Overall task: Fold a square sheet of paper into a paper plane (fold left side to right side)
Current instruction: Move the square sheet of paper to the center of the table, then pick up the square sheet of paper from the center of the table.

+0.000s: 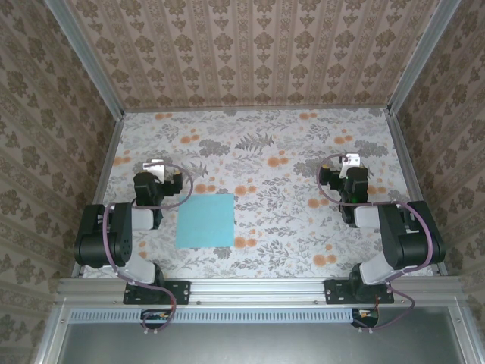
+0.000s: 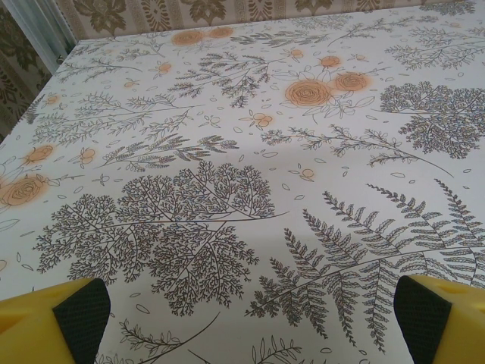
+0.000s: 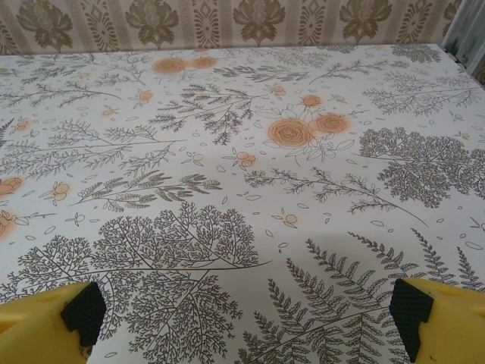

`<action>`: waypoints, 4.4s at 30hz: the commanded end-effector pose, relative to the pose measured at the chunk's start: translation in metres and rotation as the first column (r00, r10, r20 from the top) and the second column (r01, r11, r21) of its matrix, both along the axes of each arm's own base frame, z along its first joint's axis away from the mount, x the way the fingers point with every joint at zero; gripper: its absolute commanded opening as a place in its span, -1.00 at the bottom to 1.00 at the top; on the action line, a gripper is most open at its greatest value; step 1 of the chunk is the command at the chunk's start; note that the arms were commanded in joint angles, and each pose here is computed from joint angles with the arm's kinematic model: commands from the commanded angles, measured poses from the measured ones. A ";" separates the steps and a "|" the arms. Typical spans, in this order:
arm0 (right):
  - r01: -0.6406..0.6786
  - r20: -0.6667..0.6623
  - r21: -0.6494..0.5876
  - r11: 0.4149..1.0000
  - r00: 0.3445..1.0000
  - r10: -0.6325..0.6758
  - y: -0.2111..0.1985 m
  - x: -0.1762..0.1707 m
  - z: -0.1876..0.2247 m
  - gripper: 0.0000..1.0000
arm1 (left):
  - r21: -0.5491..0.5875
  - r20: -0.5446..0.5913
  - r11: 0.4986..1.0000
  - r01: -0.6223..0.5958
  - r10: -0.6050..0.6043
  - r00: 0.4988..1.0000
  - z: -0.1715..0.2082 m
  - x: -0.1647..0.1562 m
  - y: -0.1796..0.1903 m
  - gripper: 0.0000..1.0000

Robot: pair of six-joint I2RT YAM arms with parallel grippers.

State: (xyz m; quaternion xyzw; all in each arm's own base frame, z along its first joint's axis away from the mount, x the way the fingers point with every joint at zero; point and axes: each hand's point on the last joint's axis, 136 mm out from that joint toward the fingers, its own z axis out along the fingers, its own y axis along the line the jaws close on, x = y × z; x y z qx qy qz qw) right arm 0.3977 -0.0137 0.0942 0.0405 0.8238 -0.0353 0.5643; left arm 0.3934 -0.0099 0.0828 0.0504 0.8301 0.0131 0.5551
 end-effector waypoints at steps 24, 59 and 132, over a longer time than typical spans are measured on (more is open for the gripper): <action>0.102 -0.073 0.367 0.925 0.994 -0.080 0.015 -0.065 0.111 1.00 | -0.262 -0.438 0.956 -0.136 0.008 0.899 0.073 -0.076 -0.050 0.82; 0.002 -0.154 0.379 0.926 0.986 0.061 0.069 -0.097 0.120 0.99 | -0.229 -0.829 0.960 0.160 -0.279 0.485 -0.069 -0.170 -0.199 -1.00; -0.156 -0.560 0.208 0.966 0.791 0.248 0.217 -0.013 0.004 1.00 | -0.616 -0.623 0.770 0.170 -0.607 0.494 -0.009 -0.131 -0.266 0.50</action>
